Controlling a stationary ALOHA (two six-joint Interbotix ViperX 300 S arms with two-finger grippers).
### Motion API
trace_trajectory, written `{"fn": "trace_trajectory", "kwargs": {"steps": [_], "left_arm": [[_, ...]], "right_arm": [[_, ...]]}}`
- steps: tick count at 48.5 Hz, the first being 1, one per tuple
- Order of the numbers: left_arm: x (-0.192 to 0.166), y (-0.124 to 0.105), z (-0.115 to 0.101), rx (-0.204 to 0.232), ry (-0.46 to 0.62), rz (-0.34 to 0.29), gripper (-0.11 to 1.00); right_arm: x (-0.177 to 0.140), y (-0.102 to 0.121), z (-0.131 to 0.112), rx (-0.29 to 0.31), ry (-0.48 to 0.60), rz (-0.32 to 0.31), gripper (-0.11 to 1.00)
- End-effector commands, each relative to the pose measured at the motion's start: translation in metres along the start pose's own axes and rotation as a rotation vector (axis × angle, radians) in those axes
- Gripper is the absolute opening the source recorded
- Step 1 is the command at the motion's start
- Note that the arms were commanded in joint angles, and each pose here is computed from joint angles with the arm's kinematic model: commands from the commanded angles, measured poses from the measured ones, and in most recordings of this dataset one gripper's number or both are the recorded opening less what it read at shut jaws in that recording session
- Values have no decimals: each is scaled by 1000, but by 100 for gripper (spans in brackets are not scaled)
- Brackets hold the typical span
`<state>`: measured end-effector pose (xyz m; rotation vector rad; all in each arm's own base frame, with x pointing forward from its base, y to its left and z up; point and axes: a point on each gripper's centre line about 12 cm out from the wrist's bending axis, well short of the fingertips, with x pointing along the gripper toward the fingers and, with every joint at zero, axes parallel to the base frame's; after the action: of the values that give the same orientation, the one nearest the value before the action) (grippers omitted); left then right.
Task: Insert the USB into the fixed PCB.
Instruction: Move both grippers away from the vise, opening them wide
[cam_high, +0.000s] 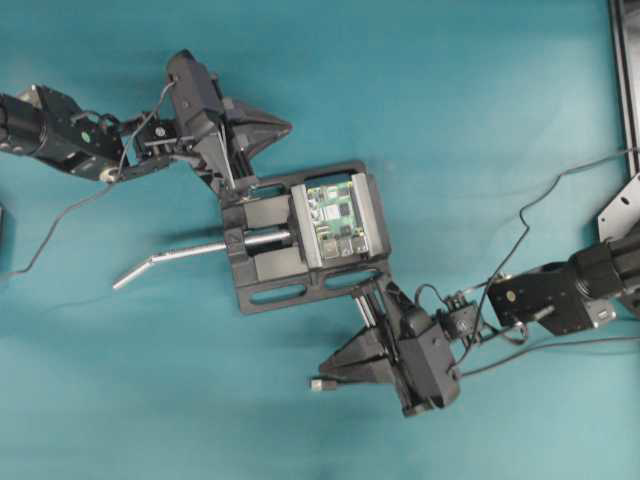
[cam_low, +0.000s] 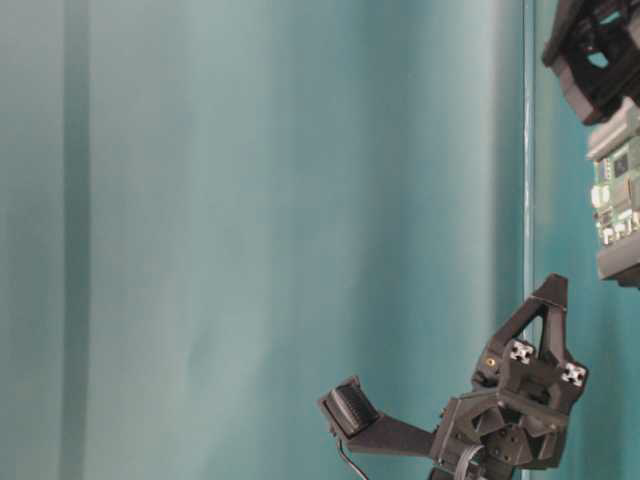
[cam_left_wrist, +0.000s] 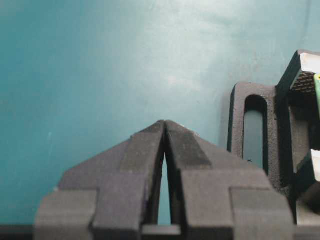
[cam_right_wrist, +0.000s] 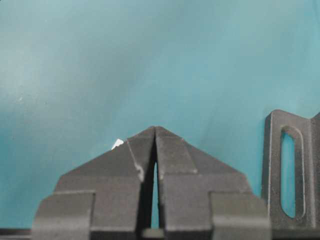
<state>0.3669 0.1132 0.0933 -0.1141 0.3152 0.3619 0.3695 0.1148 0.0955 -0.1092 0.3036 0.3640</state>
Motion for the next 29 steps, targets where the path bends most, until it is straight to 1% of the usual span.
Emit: {"fn": "trace_trajectory", "kwargs": {"steps": [1,6,11,16,25,29], "left_arm": [[-6,-6,29,36,-63,-34,-1],[-10,-7,36,39,-38,-37,0],[-12,-8,35,33,-1,-39,0],[-13,-11,33,28,30,-46,0],[-22,-15,39,36,45,-58,0],[-31,-13,45,34,65,-54,0]], "right_arm": [[-1,2,7,20,-25,0,0],[-3,-2,8,75,-56,-30,0],[-7,-4,15,134,-134,-52,0],[-9,-2,20,141,-188,-47,0],[-11,7,13,143,-147,-27,0],[-12,10,11,166,-136,-30,0]]}}
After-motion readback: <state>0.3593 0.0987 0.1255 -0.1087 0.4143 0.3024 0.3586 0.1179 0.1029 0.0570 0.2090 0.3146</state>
